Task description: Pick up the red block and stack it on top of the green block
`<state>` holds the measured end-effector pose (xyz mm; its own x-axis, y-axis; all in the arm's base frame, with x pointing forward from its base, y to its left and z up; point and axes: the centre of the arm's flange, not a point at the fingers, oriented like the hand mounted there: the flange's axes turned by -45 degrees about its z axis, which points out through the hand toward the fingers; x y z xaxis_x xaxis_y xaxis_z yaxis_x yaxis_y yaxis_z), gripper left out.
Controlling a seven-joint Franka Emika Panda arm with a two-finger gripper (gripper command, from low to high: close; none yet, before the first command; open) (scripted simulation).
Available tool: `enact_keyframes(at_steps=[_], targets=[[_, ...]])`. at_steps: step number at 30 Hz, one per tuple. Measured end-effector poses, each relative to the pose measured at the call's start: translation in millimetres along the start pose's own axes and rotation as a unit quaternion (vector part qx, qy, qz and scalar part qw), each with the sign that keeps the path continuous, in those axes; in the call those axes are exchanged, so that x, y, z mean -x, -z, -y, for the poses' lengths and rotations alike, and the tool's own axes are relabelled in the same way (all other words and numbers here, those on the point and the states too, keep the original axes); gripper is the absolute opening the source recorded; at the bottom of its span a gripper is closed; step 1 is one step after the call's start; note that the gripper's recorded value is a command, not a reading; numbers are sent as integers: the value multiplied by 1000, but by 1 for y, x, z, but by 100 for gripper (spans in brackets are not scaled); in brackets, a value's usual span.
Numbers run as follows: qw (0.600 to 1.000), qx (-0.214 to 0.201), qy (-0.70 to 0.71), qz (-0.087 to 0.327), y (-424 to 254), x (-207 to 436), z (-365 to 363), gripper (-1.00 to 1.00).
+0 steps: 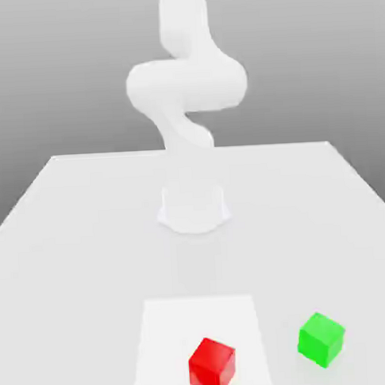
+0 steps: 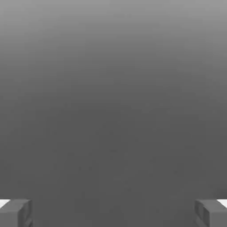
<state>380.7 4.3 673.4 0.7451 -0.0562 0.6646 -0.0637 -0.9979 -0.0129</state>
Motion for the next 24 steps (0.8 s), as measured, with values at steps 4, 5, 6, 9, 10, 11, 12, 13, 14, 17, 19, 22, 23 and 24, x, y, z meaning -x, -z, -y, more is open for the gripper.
enact_keyframes(at_steps=[4, 5, 6, 9, 10, 11, 12, 13, 14, 17, 19, 22, 23, 24], targets=[[997, 26, -33, 59, -83, 9, 5, 0], [996, 32, -42, 73, -103, 14, 6, 0], [994, 37, -50, 86, -122, 19, 6, 0], [988, 52, -74, 128, -179, 38, 6, 0], [985, 56, -82, 141, -197, 46, 6, 0], [982, 61, -91, 155, -215, 55, 6, 0], [979, 65, -99, 168, -232, 64, 5, 0], [975, 68, -108, 181, -249, 74, 5, 0], [971, 72, -116, 195, -265, 84, 5, 0], [958, 80, -142, 234, -311, 119, 4, 0], [948, 84, -160, 260, -338, 145, 4, 0], [932, 88, -187, 299, -375, 186, 6, 0], [925, 89, -196, 312, -385, 201, 8, 0], [919, 89, -206, 325, -395, 215, 9, 0]])
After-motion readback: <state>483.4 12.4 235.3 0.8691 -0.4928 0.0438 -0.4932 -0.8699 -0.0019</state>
